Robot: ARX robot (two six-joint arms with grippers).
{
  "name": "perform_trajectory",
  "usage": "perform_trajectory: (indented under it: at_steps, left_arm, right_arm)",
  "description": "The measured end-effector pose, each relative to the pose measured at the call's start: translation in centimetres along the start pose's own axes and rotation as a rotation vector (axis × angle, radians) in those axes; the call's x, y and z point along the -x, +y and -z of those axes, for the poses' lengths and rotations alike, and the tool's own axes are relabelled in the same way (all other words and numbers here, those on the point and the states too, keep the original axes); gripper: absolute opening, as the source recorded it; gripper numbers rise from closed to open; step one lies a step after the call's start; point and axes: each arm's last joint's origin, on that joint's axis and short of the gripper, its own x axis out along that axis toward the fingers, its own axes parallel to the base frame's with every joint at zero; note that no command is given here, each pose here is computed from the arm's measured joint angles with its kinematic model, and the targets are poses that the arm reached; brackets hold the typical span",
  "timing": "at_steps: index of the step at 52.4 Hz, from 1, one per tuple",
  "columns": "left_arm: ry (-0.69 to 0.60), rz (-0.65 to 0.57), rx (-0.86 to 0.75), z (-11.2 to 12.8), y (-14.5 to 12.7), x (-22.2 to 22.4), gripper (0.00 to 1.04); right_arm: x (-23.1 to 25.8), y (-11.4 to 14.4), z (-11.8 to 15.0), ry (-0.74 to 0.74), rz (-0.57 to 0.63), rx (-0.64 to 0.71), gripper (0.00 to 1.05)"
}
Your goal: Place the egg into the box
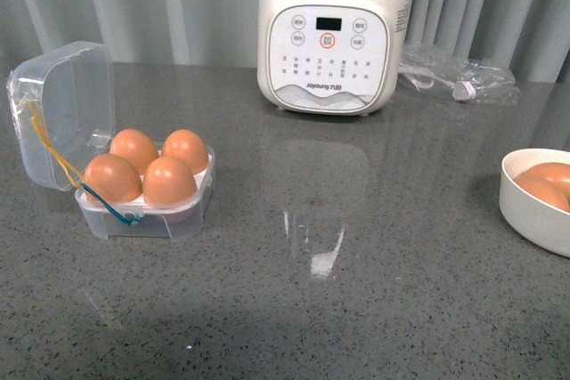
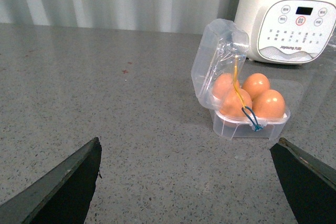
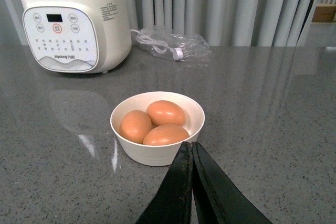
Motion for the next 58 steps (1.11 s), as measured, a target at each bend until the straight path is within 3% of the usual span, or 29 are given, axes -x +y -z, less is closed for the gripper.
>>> perform_trajectory:
  at_steps: [42, 50, 58]
  left_arm:
    - [0.0, 0.0, 0.0, 0.0, 0.0, 0.0, 0.98]
    - [0.0, 0.0, 0.0, 0.0, 0.0, 0.0, 0.98]
    - [0.0, 0.0, 0.0, 0.0, 0.0, 0.0, 0.98]
  right_arm:
    - [2.0, 0.0, 0.3, 0.005, 0.0, 0.001, 0.04]
    - [2.0, 0.0, 0.3, 0.005, 0.0, 0.001, 0.31]
    - [2.0, 0.0, 0.3, 0.005, 0.0, 0.001, 0.66]
